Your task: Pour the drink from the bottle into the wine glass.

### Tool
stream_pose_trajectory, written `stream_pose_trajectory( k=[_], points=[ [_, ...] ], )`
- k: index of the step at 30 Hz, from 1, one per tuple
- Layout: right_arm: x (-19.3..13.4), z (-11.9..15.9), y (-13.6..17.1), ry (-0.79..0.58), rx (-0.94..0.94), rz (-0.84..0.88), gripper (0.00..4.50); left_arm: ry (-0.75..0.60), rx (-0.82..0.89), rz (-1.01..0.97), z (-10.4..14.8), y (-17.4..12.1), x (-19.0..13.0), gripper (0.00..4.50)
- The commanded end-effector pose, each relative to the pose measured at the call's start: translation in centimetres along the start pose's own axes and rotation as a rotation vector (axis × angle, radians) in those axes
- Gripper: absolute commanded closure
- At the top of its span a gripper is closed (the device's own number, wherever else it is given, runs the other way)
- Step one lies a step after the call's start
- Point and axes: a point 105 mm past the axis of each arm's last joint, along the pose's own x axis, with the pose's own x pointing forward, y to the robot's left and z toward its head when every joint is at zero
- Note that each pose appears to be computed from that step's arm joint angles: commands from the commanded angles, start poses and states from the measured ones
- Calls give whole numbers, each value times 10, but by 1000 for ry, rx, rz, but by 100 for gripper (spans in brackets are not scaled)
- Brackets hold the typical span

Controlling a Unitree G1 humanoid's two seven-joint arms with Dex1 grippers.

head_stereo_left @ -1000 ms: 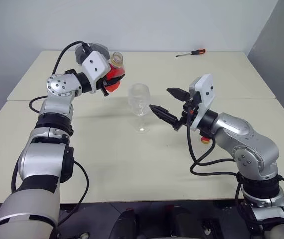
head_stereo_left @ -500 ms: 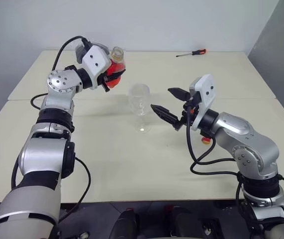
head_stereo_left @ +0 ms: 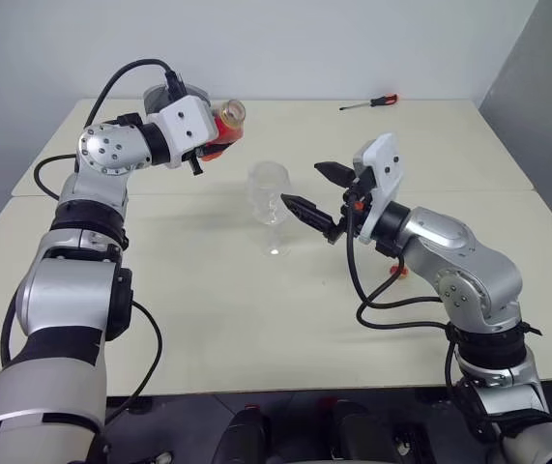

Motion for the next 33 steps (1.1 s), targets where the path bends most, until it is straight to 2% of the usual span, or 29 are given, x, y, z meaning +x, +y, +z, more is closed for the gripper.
stream_pose_trajectory(
  k=[1,15,30,33],
  points=[
    [3,15,3,-56,-39,25,0,-35,105,33,17,19,-3,326],
    [8,17,4,-65,-39,43,0,-28,250,-12,26,19,-1,326],
    [8,16,4,-63,-44,45,0,-22,296,-3,32,27,0,326],
    [9,16,4,-65,-45,44,0,-31,227,27,31,31,0,326]
  ],
)
